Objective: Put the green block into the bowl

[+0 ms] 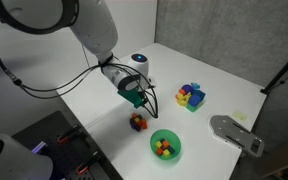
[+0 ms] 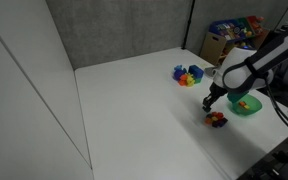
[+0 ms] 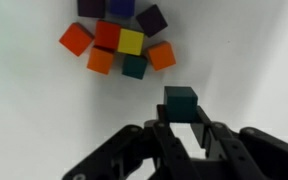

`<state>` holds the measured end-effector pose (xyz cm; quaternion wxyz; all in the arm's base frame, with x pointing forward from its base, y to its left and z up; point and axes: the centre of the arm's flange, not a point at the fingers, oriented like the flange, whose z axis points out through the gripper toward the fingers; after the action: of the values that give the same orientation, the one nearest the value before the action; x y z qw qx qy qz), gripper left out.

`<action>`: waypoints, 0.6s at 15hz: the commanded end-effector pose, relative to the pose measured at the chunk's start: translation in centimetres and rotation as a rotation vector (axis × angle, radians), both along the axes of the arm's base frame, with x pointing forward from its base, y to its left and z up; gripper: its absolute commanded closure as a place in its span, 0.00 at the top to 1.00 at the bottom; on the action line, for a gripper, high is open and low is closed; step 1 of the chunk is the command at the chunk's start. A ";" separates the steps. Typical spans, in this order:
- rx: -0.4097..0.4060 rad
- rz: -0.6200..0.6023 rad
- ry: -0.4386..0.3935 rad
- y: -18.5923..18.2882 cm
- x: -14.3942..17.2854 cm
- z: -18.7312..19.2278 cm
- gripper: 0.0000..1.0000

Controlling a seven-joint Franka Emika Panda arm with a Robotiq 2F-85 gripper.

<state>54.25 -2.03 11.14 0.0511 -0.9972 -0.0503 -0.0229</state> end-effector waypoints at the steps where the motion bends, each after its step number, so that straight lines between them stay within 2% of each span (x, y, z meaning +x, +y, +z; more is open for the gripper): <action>1: -0.033 -0.057 0.012 -5.6 -1.0 3.8 0.10; 4: -0.074 -0.145 0.032 -11.5 -2.4 5.2 0.10; 9: -0.111 -0.294 0.088 -20.4 -6.8 6.3 0.10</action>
<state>50.17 -19.06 15.95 -0.0022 -0.9972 0.0740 0.0041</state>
